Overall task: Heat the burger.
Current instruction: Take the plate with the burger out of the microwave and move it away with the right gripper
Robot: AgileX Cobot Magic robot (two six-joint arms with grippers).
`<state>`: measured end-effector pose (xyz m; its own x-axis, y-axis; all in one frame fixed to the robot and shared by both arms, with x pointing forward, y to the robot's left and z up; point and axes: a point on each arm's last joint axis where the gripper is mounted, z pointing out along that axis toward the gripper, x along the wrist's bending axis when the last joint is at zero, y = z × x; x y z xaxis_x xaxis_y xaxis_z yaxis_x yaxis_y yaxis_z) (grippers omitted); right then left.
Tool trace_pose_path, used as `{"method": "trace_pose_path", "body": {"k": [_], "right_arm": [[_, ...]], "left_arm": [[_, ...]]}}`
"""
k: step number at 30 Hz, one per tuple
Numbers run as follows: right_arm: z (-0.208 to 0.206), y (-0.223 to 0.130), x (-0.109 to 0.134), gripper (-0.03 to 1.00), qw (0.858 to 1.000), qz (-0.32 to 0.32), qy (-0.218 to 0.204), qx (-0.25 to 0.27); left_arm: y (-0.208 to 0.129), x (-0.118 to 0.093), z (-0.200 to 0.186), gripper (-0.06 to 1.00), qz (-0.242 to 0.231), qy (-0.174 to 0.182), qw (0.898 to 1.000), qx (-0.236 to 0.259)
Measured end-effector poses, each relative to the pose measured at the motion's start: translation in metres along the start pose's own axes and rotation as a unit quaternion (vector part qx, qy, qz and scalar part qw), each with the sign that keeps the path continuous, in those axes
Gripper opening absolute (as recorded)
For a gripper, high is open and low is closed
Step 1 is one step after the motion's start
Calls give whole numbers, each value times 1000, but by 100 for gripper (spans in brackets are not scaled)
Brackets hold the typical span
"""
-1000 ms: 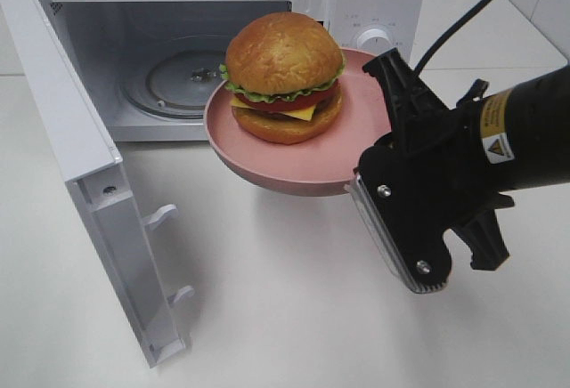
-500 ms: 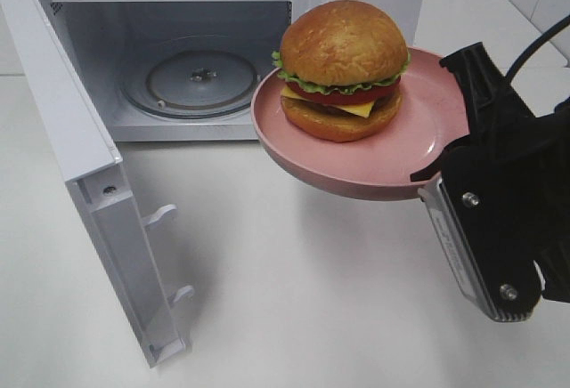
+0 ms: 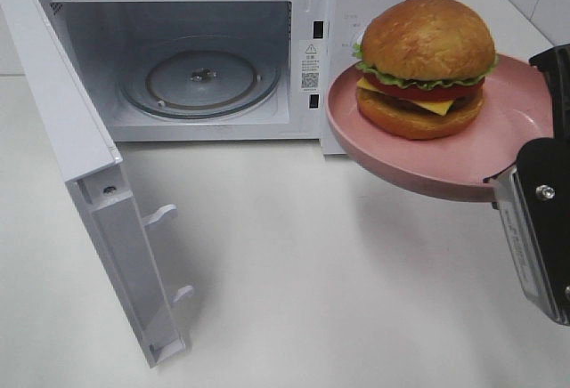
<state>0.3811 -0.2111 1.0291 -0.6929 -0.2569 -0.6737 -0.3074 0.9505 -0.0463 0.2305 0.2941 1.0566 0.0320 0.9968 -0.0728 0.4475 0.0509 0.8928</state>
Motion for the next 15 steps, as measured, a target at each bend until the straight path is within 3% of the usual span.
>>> {"method": "trace_pose_path", "body": {"k": [3,5,8,11,13,15], "right_arm": [[-1,-2,0,12,1000,4,-1,9],[-1,-11,2,12,997,48,4,57],[-2,-16,2,12,992,91,1,88],[-2,-17,2,12,990,102,-2,95],[-3,-21,2,12,981,156,-9,117],[-3,-22,2,12,978,169,-10,122]], "left_arm": [[0,0,0,98,0,0,1000,0],[0,0,0,98,0,0,1000,0],[0,0,0,98,0,0,1000,0],[0,0,0,98,0,0,1000,0],[0,0,0,98,0,0,1000,0],[0,0,0,98,0,0,1000,0]]}}
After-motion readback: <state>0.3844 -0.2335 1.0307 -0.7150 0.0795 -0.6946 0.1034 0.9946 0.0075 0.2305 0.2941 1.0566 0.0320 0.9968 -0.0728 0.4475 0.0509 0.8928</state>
